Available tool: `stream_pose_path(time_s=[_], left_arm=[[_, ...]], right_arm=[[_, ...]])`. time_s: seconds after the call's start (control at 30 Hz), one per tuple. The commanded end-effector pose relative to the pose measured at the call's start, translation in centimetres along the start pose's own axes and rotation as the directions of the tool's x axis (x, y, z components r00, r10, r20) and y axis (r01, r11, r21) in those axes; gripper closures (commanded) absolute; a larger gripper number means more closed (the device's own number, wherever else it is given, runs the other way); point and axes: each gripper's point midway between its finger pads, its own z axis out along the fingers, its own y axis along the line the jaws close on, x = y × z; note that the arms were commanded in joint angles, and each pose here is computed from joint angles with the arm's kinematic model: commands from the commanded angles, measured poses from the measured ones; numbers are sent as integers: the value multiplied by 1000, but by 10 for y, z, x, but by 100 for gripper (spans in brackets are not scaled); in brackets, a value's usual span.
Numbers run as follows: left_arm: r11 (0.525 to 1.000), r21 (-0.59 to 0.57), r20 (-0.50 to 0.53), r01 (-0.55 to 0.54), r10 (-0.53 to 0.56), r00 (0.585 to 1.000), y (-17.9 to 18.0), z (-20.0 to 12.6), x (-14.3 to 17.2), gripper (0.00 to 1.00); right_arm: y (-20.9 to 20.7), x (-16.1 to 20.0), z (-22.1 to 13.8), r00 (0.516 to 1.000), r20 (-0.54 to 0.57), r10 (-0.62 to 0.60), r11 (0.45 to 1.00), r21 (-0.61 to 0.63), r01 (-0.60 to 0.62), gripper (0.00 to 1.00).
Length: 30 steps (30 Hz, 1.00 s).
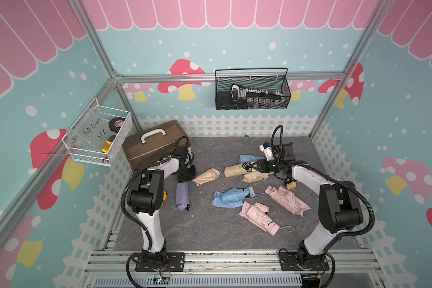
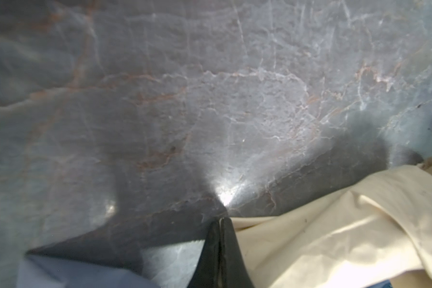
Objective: Take umbrellas out of sleeves
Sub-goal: Take out the umbrella from the umbrella sleeve, then place the umbrella in the umbrella sleeve.
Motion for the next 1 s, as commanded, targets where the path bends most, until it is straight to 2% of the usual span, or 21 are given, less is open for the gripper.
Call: stream_pose_path(time_s=[0.0,0.13,0.23,0.37,0.5,0.6,0.87,0.97], left_arm=[[999,-45,-3,-4,3,1000,12,-4,0,100],[1000,-14,-9,-19,19,1000,0,-2,1,100],[1000,-25,-17,-17,16,1000,0,1,2,100],[999,-37,-35,-25,23,999,2,7,8,100],[996,-79,-50,-46,43,998,8,10,12,100],[996,-75,-54,-55,51,997,7,11,13,100],[993,-99,-58,-58,53,997,14,12,12,100],[995,-70,-52,-70,67,996,7,12,11,100]], right_arm=[[-3,13,0,996,-7,86,994,-74,-86,100],[17,-6,3,979,58,196,948,-266,-174,100],[14,-22,1,956,128,263,924,-318,-212,100],[17,-27,2,932,128,340,867,-426,-258,100],[18,-40,-3,894,175,412,815,-509,-276,100],[13,-40,2,879,171,445,794,-530,-299,100],[24,-48,-10,875,190,446,770,-579,-267,100],[30,-52,-15,884,186,429,768,-590,-248,100]])
